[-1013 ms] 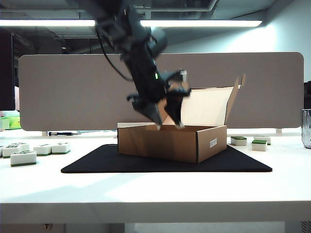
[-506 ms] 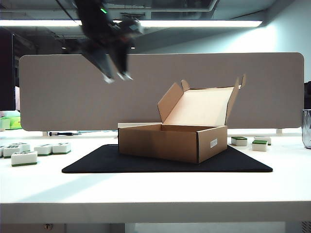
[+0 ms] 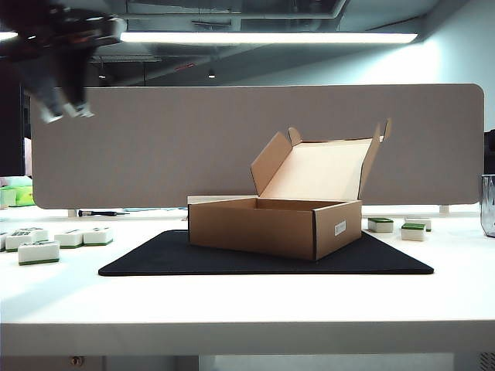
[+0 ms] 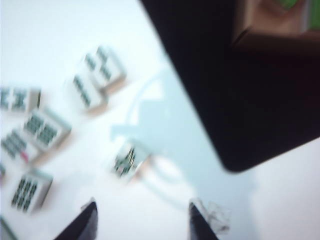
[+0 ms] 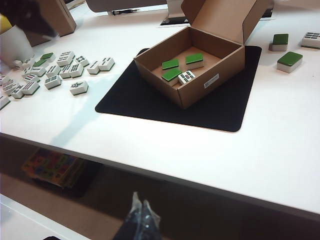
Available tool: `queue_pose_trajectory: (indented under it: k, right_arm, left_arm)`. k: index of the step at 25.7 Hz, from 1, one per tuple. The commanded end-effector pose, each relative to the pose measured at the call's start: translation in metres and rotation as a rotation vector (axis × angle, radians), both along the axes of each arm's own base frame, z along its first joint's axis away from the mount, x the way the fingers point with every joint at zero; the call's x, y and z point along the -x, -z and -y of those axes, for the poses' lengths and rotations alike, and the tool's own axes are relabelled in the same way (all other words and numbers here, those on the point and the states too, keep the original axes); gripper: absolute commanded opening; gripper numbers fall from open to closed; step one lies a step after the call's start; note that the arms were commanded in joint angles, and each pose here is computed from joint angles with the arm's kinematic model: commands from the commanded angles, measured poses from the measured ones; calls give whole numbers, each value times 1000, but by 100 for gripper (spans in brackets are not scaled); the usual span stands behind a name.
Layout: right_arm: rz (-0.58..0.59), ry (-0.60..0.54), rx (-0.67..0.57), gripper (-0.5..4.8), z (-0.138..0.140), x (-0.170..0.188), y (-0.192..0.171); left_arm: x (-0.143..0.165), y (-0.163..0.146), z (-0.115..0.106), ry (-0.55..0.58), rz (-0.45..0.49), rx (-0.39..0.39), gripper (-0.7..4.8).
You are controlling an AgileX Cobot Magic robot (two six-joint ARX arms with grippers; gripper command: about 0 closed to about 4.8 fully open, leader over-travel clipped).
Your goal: Pick up four mahjong tiles and put them into the paper box.
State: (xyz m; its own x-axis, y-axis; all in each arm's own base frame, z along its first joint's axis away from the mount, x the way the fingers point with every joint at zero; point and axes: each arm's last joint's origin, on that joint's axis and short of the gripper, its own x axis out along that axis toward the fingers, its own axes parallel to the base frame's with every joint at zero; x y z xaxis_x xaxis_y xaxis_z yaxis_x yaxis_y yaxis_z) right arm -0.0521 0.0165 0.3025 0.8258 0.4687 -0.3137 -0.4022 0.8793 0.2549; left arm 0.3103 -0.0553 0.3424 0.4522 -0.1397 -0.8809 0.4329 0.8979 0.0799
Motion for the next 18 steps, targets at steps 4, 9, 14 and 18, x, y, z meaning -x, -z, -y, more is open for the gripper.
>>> queue_pose_trajectory:
  k: [4,9,14,18]
  right_arm:
    - [28,-2,2,-1,0,2,-1]
    - [28,-2,2,-1,0,2,-1]
    - [28,-2,2,-1,0,2,-1]
    - [28,-2,2,-1,0,2,-1]
  left_arm:
    - [34,28,-23,-3,-26,-30,223]
    - [69,30,-29,-14,67,-19,223]
    - [103,21,-32,-16,181,-6,223]
    - [146,12,-37,-18,338,10,223]
